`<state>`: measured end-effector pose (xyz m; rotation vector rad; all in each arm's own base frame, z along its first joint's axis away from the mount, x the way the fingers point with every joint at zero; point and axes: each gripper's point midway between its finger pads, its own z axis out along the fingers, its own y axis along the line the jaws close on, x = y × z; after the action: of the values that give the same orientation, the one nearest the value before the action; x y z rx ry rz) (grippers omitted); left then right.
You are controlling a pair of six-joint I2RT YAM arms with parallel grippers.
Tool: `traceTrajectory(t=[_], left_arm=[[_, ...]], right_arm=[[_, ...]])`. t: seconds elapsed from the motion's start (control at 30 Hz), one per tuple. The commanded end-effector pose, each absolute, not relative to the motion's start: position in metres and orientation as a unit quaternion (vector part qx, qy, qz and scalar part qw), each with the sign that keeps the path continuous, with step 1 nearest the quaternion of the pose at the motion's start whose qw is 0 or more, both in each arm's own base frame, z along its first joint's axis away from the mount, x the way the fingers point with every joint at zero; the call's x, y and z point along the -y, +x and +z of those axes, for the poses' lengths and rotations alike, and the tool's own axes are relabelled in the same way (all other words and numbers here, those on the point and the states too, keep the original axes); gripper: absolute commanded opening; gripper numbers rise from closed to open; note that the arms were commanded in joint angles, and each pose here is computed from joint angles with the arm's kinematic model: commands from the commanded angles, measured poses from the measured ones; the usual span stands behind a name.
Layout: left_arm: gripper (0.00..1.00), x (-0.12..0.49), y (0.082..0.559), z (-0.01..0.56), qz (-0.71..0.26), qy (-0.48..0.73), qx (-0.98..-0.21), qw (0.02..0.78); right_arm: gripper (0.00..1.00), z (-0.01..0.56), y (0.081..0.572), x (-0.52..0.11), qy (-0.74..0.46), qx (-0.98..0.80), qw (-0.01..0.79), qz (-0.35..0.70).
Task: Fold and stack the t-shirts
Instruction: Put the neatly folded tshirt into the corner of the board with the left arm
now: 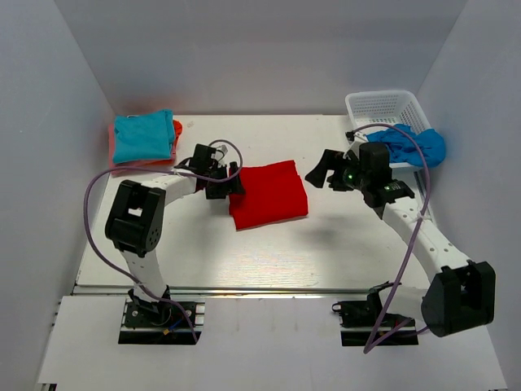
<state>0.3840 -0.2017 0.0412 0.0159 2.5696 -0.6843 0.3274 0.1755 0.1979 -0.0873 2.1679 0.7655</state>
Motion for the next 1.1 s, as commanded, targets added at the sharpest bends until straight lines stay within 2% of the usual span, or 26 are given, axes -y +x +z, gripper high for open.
traceTrajectory(t=[0.0, 0.13, 0.23, 0.27, 0.33, 0.37, 0.4, 0.53, 0.73, 1.07], left_arm=[[0.86, 0.211, 0.38, 0.035, -0.248, 0.021, -0.94, 0.234], [0.8, 0.221, 0.367, 0.01, -0.248, 0.032, -0.946, 0.208], [0.66, 0.232, 0.362, -0.005, -0.249, 0.039, -0.947, 0.197], [0.55, 0.237, 0.364, -0.006, -0.251, 0.044, -0.947, 0.197], [0.38, 0.234, 0.372, -0.007, -0.233, 0.043, -0.951, 0.197], [0.25, 0.232, 0.374, -0.011, -0.216, 0.049, -0.954, 0.202], [0.0, 0.229, 0.378, -0.01, -0.202, 0.045, -0.956, 0.208], [0.0, 0.218, 0.421, 0.035, -0.162, 0.063, -0.941, 0.291], [0.0, 0.192, 0.471, 0.127, -0.078, 0.175, -0.884, 0.426], [0.0, 0.114, 0.521, 0.215, 0.049, 0.231, -0.844, 0.481]], right_arm=[[0.9, 0.209, 0.321, -0.171, -0.045, -0.853, 0.423, 0.303], [0.9, 0.216, 0.32, -0.17, -0.051, -0.848, 0.434, 0.3], [0.9, 0.225, 0.316, -0.171, -0.065, -0.837, 0.448, 0.307], [0.9, 0.227, 0.314, -0.171, -0.069, -0.834, 0.451, 0.309], [0.9, 0.229, 0.314, -0.172, -0.072, -0.831, 0.455, 0.312], [0.9, 0.231, 0.313, -0.171, -0.072, -0.83, 0.458, 0.311], [0.9, 0.231, 0.309, -0.172, -0.077, -0.827, 0.459, 0.314], [0.9, 0.23, 0.307, -0.172, -0.086, -0.819, 0.469, 0.319], [0.9, 0.221, 0.306, -0.17, -0.084, -0.823, 0.467, 0.312], [0.9, 0.218, 0.307, -0.172, -0.085, -0.821, 0.467, 0.317]])
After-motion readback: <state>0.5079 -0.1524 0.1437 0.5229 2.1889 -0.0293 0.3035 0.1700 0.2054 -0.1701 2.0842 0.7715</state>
